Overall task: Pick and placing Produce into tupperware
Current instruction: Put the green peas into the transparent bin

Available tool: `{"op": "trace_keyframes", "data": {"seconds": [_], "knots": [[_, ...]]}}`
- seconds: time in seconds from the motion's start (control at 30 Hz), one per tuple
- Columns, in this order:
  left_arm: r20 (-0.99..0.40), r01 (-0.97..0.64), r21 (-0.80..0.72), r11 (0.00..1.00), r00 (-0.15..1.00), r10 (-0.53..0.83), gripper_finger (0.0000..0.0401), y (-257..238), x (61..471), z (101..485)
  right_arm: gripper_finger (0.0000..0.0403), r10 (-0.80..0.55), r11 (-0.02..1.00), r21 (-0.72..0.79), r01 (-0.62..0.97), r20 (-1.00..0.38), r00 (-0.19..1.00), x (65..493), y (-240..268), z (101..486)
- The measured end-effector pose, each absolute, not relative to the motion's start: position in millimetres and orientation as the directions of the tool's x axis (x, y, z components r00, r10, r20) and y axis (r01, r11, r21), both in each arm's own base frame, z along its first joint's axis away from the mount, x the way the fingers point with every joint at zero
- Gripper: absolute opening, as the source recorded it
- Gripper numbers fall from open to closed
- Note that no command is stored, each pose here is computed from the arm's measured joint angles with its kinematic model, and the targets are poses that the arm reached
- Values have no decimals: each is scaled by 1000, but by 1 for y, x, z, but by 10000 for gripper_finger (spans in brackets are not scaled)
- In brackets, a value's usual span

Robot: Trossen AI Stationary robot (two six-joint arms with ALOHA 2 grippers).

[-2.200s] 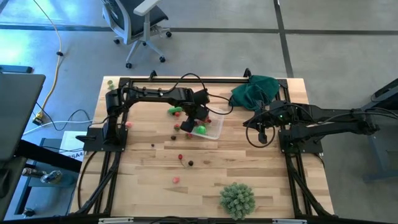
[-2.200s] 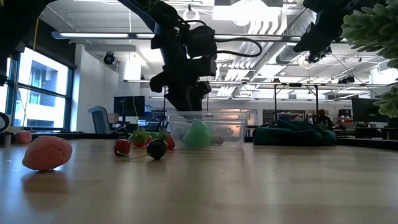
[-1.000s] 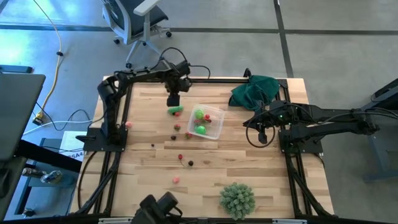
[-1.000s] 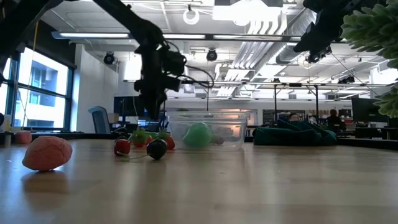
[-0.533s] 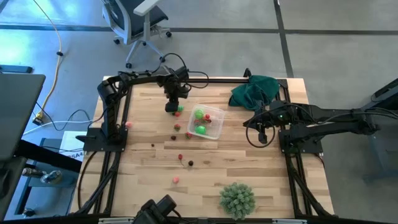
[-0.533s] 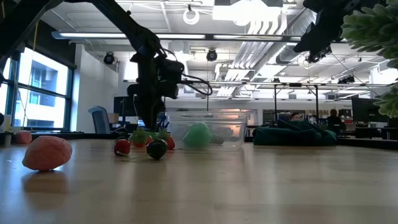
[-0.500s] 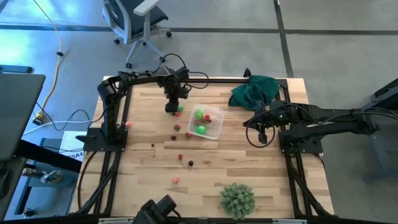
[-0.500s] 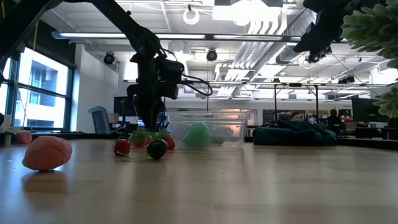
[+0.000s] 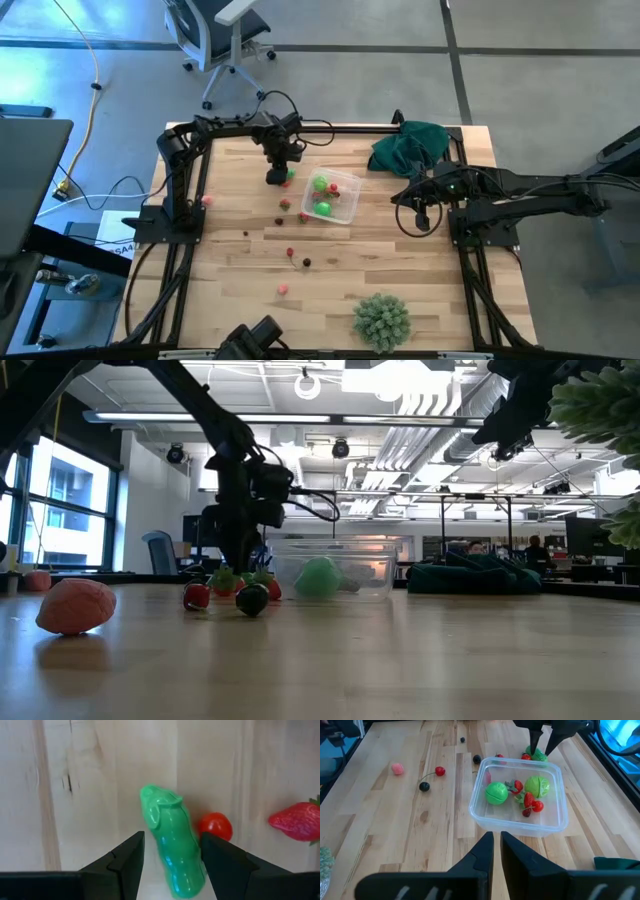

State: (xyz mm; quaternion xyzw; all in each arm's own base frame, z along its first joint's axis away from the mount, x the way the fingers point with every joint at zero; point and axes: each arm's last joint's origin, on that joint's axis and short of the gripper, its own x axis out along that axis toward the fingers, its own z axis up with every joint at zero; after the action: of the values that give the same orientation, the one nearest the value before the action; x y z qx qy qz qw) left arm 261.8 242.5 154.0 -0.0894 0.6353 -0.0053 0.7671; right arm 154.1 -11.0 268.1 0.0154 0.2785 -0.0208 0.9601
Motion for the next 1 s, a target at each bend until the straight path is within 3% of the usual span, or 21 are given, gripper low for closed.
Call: {"op": "trace_keyframes", "data": {"seconds": [0.3,0.8,1.0], "knots": [[-987,-138,-80,987,149,-59,184,242,259,146,24,-32,999,18,49,-536,844,154,-11,268],[-984,-110,-4,994,176,16,184,248,263,146,24,-31,999,18,48,-536,844,154,-11,268],[-990,-139,55,989,120,72,184,250,261,146,24,-31,999,18,48,-536,844,154,-11,268]]}}
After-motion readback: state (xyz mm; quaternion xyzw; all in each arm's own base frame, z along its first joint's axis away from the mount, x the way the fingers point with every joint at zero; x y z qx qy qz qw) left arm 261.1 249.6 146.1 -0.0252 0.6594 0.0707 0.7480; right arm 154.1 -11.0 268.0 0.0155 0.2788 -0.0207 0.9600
